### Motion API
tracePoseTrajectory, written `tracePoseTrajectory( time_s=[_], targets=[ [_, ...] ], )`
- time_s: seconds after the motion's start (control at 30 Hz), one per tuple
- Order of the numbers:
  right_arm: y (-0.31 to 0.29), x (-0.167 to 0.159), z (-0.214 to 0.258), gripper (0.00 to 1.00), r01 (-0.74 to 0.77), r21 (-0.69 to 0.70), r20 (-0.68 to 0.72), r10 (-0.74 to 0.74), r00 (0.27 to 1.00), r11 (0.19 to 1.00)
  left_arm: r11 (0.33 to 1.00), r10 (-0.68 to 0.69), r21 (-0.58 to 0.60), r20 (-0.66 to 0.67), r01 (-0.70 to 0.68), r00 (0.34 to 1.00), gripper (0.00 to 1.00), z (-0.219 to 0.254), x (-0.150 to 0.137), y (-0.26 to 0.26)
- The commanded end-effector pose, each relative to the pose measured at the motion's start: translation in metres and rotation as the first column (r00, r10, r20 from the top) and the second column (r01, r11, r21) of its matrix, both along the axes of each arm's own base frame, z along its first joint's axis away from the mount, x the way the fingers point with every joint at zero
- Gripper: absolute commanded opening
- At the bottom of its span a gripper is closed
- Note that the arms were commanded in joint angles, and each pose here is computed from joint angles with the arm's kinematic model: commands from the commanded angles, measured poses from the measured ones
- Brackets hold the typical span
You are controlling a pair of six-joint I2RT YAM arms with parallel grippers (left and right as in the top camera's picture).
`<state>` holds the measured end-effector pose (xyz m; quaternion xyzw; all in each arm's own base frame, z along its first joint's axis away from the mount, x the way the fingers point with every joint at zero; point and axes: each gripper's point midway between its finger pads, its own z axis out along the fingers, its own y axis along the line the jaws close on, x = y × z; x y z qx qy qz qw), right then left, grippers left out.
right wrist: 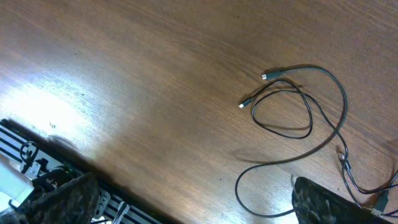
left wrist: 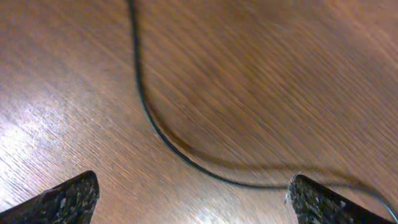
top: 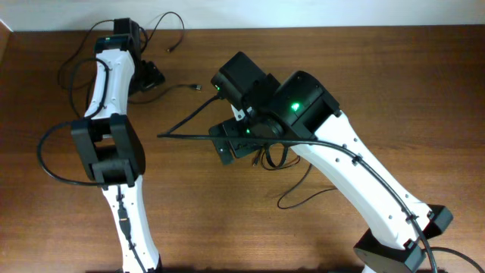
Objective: Untangle cables
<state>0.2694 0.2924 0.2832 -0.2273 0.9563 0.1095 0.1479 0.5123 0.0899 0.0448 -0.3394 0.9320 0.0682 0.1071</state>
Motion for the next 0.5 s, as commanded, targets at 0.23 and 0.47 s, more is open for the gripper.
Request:
tracePoseTrajectory(
  time_s=[0.23,0.47],
  targets=[
    [0.002,0.0,-0.001,0.99,-0.013,-0.005,0.007,0.013,1.0,1.0,0.984,0.161,-0.069,-0.02,-0.162,0.987,0.84,-0.041,0.001,-0.002],
    [0.002,0.0,-0.001,0.99,-0.013,-0.006,0.006,0.013,1.0,1.0,0.963,0.21,-0.159,-0.069,-0.218,0.975,0.62,-0.077,-0.002,-0.005]
  ],
)
